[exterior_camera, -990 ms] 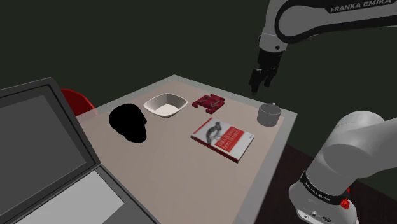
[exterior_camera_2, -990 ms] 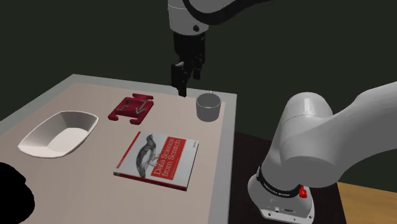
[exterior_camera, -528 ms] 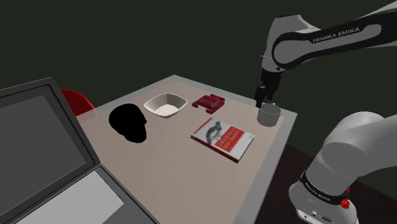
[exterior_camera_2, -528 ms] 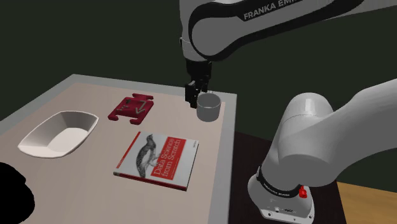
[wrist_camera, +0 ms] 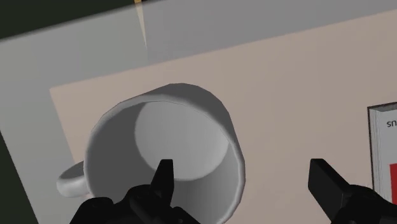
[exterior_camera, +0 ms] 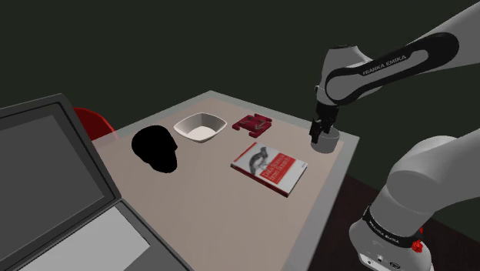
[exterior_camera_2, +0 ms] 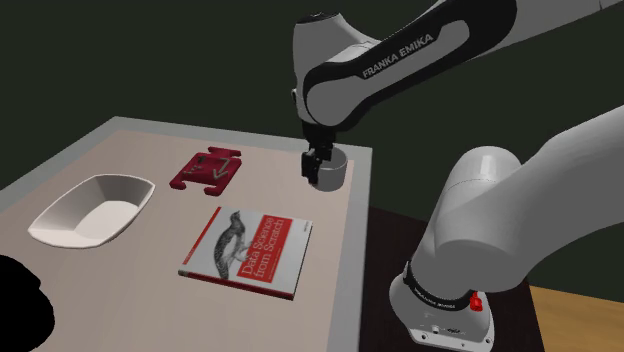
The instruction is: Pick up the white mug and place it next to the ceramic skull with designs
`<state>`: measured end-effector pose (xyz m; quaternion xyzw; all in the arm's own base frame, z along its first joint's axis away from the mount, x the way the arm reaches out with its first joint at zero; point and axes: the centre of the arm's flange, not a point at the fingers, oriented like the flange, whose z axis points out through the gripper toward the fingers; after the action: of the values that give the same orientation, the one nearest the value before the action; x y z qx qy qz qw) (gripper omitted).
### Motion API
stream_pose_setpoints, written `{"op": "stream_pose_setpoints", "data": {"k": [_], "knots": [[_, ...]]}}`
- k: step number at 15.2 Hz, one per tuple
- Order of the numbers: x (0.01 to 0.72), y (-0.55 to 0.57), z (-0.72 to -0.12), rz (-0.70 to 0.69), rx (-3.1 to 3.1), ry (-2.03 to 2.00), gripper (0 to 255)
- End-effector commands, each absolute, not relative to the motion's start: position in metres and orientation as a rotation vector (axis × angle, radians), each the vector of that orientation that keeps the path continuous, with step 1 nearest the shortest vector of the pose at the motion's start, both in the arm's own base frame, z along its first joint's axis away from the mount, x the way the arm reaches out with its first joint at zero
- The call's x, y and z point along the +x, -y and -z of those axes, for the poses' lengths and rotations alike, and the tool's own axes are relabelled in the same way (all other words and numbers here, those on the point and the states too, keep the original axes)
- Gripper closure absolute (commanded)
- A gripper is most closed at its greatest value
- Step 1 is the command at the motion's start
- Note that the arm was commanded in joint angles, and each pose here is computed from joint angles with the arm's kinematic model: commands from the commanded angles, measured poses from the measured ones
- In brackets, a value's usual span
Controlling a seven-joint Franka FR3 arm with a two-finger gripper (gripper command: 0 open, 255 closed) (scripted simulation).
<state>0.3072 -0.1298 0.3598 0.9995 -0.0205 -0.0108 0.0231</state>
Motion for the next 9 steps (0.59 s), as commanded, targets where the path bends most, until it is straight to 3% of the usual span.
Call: {"op": "stream_pose_setpoints", "data": {"k": [1, 9], "knots": [[0.306, 0.131, -0.350, 0.033, 3.094, 0.063, 0], [0.306, 0.132, -0.336, 0.033, 3.094, 0.063, 0]]}}
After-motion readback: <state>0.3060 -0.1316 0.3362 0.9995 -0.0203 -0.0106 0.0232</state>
